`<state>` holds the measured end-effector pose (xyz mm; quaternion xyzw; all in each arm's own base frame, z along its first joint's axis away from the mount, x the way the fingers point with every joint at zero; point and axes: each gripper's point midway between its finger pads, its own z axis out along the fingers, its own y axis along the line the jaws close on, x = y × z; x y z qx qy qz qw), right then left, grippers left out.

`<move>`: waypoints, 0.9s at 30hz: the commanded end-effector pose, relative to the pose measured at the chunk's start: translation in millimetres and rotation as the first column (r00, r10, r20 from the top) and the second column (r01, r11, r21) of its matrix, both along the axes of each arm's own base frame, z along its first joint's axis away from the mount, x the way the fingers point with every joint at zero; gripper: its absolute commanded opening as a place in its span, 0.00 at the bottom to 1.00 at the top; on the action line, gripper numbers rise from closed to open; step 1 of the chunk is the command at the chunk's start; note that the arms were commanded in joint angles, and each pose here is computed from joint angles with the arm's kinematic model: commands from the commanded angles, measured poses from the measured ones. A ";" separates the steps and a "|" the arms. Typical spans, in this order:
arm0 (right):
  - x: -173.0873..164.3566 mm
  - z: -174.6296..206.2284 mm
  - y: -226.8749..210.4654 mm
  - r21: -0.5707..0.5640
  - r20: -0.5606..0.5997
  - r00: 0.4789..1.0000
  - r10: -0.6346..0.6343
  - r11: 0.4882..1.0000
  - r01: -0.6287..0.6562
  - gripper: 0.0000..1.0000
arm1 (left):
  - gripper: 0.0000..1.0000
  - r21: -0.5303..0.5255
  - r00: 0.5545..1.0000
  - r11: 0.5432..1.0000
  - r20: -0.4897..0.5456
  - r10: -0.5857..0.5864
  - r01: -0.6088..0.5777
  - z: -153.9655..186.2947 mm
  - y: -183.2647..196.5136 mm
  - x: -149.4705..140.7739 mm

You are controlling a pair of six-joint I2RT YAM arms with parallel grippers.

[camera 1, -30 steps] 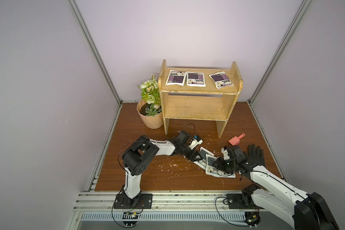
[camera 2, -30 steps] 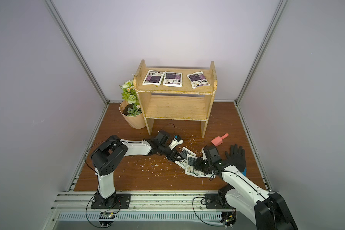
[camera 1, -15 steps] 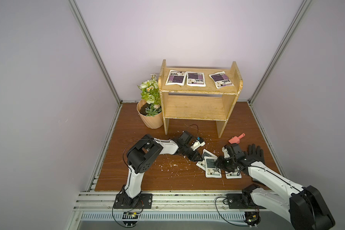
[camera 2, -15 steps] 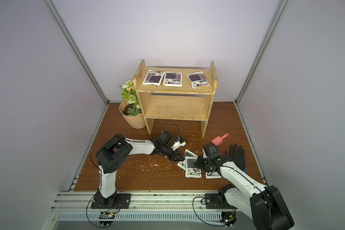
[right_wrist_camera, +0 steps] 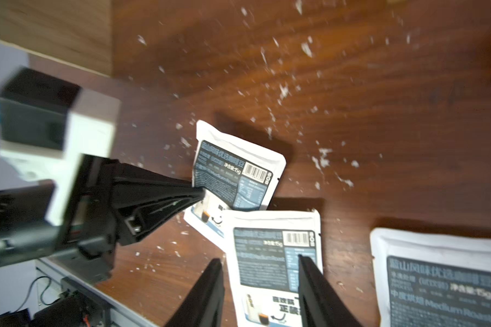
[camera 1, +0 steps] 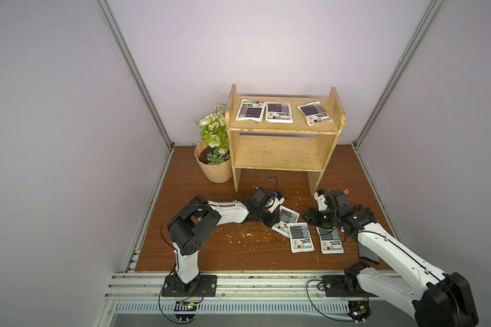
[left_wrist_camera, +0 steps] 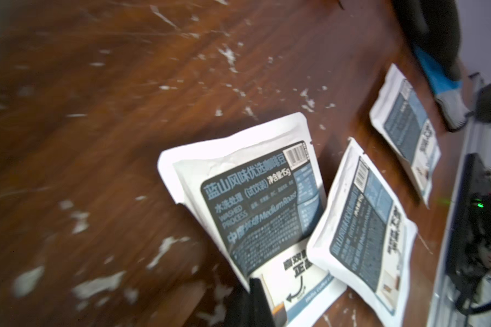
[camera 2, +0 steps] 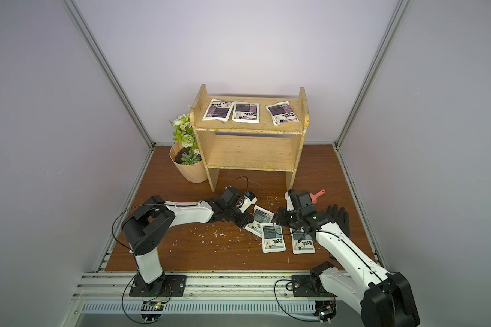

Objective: Place the bagged coffee beans on the shelf by color
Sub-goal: Pick up the bagged coffee beans at the center of the board.

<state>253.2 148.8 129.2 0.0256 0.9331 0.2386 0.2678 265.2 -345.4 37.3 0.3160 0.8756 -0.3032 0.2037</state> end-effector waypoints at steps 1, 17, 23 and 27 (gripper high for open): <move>8.9 25.3 9.4 0.011 0.075 0.995 0.060 0.998 -0.061 0.48 | 0.00 0.100 0.972 0.969 0.090 0.216 -0.224 1.1 49.2 29.5; 24.4 64.7 66.1 0.368 0.281 0.953 0.111 0.905 -0.213 0.59 | 0.00 -0.301 0.974 0.940 0.105 0.200 -0.160 130.0 47.5 11.2; 22.4 90.5 79.2 0.448 0.357 0.926 0.125 0.847 -0.287 0.59 | 0.00 -0.441 0.976 0.884 0.071 0.205 -0.153 167.0 57.1 9.4; 17.2 108.9 94.0 0.473 0.413 0.898 0.149 0.808 -0.351 0.58 | 0.00 -0.494 0.981 0.861 0.075 0.181 -0.122 184.9 53.7 4.3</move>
